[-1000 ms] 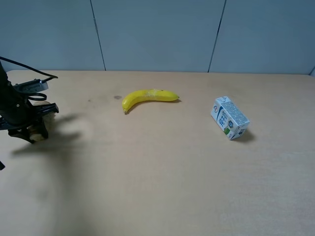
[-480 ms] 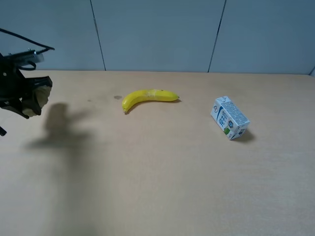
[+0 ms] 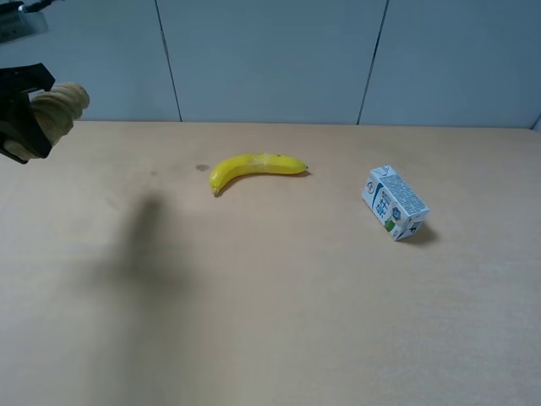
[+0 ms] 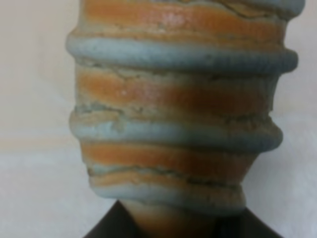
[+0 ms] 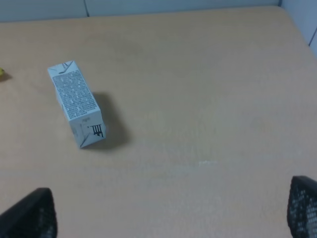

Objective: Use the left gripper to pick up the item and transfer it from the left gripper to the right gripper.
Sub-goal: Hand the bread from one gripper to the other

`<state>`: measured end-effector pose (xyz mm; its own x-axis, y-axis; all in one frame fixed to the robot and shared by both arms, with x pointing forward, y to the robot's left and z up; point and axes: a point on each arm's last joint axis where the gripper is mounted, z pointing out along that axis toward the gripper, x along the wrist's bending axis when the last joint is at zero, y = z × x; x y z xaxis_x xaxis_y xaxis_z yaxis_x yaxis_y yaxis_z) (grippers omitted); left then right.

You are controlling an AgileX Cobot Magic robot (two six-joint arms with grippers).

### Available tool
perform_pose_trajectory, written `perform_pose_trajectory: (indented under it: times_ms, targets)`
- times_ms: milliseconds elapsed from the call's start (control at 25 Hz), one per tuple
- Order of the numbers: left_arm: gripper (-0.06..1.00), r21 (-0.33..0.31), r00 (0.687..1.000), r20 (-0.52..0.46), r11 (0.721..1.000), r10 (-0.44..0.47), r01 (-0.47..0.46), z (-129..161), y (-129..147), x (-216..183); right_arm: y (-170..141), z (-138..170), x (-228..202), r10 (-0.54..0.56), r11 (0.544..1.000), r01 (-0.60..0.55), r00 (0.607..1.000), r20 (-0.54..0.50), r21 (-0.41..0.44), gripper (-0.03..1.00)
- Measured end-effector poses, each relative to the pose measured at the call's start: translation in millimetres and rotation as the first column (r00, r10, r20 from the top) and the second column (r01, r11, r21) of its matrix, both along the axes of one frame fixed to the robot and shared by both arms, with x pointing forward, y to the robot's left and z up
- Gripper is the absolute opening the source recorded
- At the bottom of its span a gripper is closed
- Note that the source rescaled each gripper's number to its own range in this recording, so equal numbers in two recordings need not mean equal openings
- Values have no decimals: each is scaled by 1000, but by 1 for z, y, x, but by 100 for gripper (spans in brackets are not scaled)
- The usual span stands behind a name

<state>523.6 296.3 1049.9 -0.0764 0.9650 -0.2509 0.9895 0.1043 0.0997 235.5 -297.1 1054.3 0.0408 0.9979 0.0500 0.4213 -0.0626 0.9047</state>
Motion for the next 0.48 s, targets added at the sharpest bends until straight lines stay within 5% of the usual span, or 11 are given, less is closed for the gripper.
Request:
perform_pose_trajectory:
  times_ms: [240, 480]
  targets:
    - [3, -22, 978, -15, 978, -210, 210, 1, -43, -7, 0, 0, 0, 0, 1000, 0, 1000, 0, 0, 100]
    - [3, 15, 877, -2, 877, -480, 480, 0, -98, -23, 0, 0, 0, 0, 1000, 0, 1000, 0, 0, 100]
